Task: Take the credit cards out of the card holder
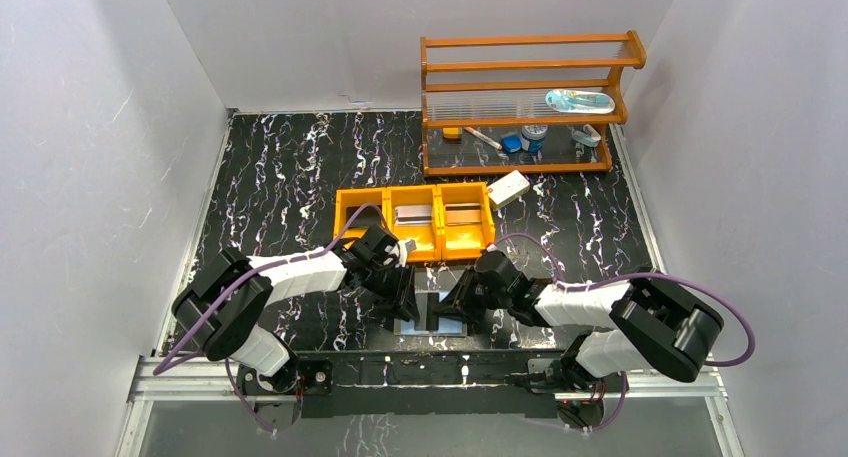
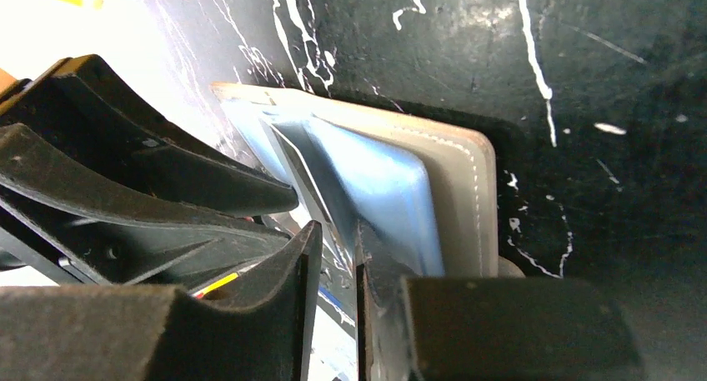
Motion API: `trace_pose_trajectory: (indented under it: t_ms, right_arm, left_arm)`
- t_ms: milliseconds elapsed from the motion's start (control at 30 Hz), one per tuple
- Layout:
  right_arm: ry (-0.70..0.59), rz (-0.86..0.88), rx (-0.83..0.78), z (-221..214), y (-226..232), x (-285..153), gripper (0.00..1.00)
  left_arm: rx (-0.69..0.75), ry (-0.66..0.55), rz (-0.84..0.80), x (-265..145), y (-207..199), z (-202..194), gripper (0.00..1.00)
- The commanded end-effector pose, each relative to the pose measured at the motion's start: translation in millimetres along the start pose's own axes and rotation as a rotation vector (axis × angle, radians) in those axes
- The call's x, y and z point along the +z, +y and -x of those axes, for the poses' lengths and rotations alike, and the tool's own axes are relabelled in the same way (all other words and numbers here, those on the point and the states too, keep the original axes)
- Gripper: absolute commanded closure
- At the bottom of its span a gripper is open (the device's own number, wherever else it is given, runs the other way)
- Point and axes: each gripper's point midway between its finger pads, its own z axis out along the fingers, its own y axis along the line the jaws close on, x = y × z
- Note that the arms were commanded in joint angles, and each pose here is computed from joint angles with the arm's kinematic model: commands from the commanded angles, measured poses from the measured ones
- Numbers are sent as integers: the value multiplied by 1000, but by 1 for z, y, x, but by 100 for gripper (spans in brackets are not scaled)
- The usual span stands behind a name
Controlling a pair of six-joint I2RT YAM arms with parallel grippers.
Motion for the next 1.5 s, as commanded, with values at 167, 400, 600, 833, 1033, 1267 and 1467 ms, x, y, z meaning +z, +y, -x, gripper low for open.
trace_pose_trajectory:
  t_ms: [167,400,600,833,1033,1267,1467]
  right_arm:
    - [38,54,10,-5,2,6,70]
    - [51,45,16,-7,-3,10,69]
    - [44,30,18,-6,-5,10,81]
    - [-62,29,-9,9,-2,-4,97]
    - [-85,58,-24,12,5,-12,98]
    - [-138,126,-51,19,23,-23,99]
    - [-170,174,-65,23,32,-32,99]
  left_arm:
    - [-24,34,120,2,31,-18,69]
    - [-23,36,119,2,30,-18,71]
    - [-19,31,118,1,29,-17,71]
    - [-17,-4,116,-4,26,-12,71]
    - [-15,-14,109,-5,23,-9,71]
    - [-9,-43,92,-10,16,-4,67]
    - [-2,-97,88,-16,12,2,58]
